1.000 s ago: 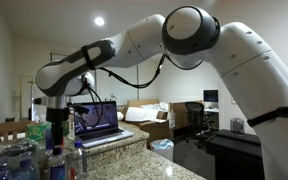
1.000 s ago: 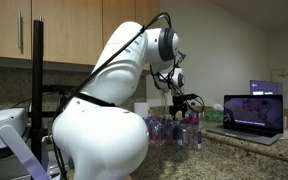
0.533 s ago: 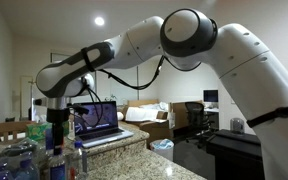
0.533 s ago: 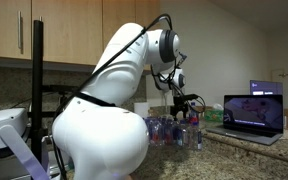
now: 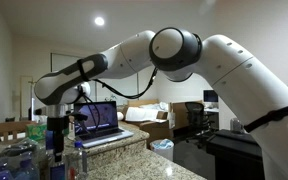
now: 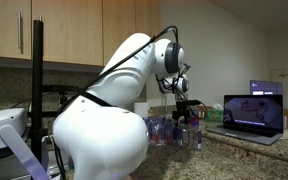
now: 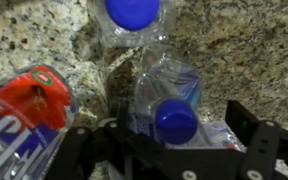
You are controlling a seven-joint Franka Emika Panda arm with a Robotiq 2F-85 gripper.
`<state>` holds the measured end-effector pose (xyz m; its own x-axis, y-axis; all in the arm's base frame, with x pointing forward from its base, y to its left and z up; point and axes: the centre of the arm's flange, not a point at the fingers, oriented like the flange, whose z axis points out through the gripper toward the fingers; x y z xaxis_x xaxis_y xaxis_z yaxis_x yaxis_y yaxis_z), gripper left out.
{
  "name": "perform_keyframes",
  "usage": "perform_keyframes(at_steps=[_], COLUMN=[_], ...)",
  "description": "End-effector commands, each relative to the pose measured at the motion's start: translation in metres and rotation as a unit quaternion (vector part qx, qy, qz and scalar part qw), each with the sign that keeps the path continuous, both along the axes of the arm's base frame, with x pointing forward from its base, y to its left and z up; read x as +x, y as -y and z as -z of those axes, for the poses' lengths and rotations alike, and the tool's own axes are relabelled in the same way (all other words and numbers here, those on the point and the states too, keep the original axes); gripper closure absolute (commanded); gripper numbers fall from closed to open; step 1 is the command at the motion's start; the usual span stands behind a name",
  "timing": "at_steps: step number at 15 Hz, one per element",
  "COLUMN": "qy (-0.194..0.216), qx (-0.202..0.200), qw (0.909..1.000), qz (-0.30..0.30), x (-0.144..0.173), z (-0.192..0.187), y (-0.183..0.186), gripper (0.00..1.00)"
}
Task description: Move one water bottle on the left to the right.
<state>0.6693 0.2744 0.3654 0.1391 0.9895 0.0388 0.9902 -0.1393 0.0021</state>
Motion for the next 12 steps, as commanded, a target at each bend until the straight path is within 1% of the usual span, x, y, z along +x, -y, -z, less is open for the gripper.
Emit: perform_keyframes(at_steps=[1,4,8,10,12], qy=[-0.008,-0.005,-0.010,-0.011,-0.014], qx=[0.011,0.013,0.011,0.010,0.013], qw=[0.9994,0.9992,0.9994,0.9995,0.9994], qz=[-0.032,-0.036,-0.031,-0.029,-0.030], x=[0.009,0.008,0.005,0.006,0.006], z=[-0.003,-0.008,-0.014,-0.016,-0.016], y=[-0.007,-0.011,-0.010,-0.010,-0.009], gripper=[0.33,0.53,0.80,0.89,0.94])
